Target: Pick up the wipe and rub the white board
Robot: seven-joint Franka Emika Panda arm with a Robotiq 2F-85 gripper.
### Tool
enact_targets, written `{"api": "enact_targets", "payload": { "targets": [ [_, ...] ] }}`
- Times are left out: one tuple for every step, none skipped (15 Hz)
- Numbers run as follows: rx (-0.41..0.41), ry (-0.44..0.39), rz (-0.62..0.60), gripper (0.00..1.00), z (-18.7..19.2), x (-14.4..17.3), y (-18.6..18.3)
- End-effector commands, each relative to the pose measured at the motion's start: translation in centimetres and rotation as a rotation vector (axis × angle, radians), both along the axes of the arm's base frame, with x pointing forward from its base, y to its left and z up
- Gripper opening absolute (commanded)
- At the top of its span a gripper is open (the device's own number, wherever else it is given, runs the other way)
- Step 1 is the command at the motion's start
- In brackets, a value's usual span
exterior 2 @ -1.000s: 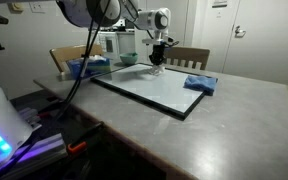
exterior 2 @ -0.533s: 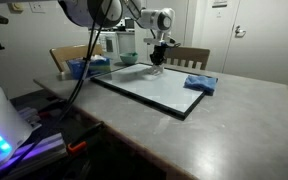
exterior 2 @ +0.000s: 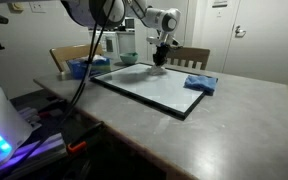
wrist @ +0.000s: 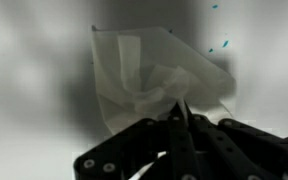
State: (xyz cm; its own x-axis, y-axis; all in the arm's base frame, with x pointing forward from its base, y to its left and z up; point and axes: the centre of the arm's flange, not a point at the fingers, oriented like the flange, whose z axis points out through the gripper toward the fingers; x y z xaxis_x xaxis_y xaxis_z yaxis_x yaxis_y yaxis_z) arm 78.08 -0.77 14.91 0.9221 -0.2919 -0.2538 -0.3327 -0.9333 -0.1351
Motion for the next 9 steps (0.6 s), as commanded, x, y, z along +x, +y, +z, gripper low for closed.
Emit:
{"api": "enact_targets", "payload": {
  "targets": [
    [-0.036,0.082,-0.087,0.0,-6.7,-2.6,-2.4],
    [-0.039,0.096,-0.111,0.0,-6.7,-3.0,-2.8],
    [-0.04,0.106,-0.139,0.0,-6.6,-3.4,-3.2],
    [-0.039,0.117,-0.165,0.0,-6.5,-3.8,-3.7],
    [-0.037,0.127,-0.187,0.0,-6.4,-4.1,-4.1],
    [-0.035,0.134,-0.207,0.0,-6.4,-4.3,-4.5],
    [-0.034,0.144,-0.226,0.0,-6.3,-4.6,-4.8],
    [-0.026,0.155,-0.244,0.0,-6.3,-5.0,-5.1],
    [-0.019,0.162,-0.258,0.0,-6.4,-5.2,-5.4]
  ]
}}
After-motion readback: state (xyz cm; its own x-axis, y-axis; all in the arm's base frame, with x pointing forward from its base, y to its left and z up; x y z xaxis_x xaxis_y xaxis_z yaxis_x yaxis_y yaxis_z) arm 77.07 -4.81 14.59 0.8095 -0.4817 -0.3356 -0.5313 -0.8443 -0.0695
